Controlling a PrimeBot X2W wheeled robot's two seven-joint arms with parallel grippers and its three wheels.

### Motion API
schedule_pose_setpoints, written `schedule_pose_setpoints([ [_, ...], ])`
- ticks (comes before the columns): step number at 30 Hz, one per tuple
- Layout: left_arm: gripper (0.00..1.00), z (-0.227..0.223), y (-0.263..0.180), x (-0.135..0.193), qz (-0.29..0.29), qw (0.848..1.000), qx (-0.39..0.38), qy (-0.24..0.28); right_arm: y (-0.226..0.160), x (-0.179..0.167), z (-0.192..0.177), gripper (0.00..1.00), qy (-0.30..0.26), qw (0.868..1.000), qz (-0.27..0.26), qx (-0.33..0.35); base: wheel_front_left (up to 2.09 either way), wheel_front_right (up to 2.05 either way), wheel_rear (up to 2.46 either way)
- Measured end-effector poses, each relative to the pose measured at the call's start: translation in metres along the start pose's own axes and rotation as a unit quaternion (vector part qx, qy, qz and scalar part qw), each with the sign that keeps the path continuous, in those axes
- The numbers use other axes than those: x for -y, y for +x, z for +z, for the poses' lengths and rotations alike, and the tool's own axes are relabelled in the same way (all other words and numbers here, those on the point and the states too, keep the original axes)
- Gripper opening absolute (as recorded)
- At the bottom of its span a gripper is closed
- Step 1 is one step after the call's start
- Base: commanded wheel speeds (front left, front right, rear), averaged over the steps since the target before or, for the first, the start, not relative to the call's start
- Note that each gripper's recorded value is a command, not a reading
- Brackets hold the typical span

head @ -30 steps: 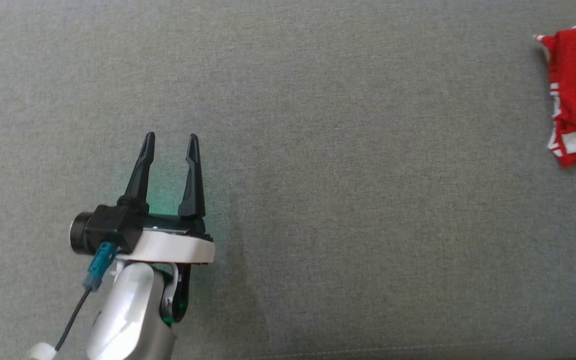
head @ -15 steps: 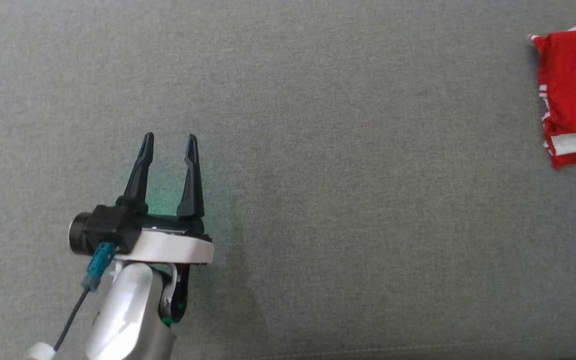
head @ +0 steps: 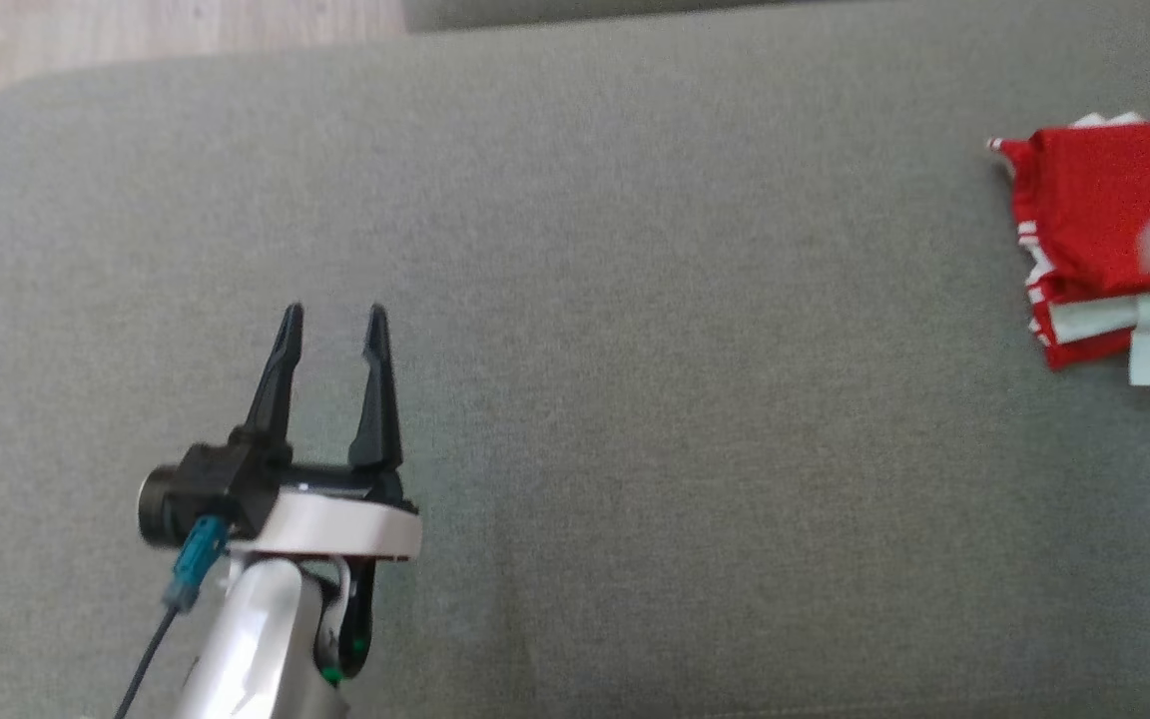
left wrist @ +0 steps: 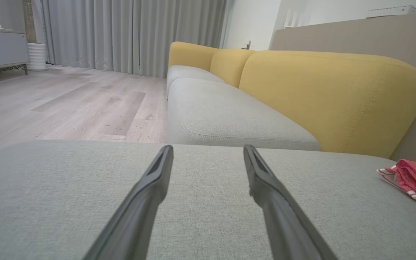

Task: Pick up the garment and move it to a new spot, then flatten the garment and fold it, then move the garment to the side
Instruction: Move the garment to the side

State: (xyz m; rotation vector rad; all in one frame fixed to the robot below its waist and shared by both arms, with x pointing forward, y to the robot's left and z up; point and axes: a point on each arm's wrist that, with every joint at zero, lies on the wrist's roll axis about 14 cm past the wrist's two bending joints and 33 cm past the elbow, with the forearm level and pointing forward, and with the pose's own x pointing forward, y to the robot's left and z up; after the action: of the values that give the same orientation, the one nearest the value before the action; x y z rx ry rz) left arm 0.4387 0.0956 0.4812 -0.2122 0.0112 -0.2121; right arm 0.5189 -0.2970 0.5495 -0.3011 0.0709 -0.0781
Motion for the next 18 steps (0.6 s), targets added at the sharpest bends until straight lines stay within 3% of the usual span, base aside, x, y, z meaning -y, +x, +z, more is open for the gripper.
schedule_pose_setpoints([
  [3,1.00,0.008,-0.009,-0.001,0.006,1.000,0.009,0.002,-0.015,-0.040,0.026,1.00,0.053,0.996,0.036,0.059,0.00,0.00,0.00],
  [8,1.00,0.019,-0.024,0.000,0.010,1.000,0.022,-0.004,-0.052,-0.093,0.047,1.00,0.160,0.977,0.076,0.116,0.00,0.00,0.00],
  [12,1.00,0.018,-0.037,0.000,0.014,1.000,0.020,-0.006,-0.085,-0.129,0.028,1.00,0.205,0.968,0.106,0.102,0.00,0.00,0.00],
  [18,1.00,0.016,-0.046,-0.003,0.023,1.000,0.018,-0.008,-0.123,-0.151,-0.020,1.00,0.235,0.964,0.113,0.045,0.00,0.00,0.00],
])
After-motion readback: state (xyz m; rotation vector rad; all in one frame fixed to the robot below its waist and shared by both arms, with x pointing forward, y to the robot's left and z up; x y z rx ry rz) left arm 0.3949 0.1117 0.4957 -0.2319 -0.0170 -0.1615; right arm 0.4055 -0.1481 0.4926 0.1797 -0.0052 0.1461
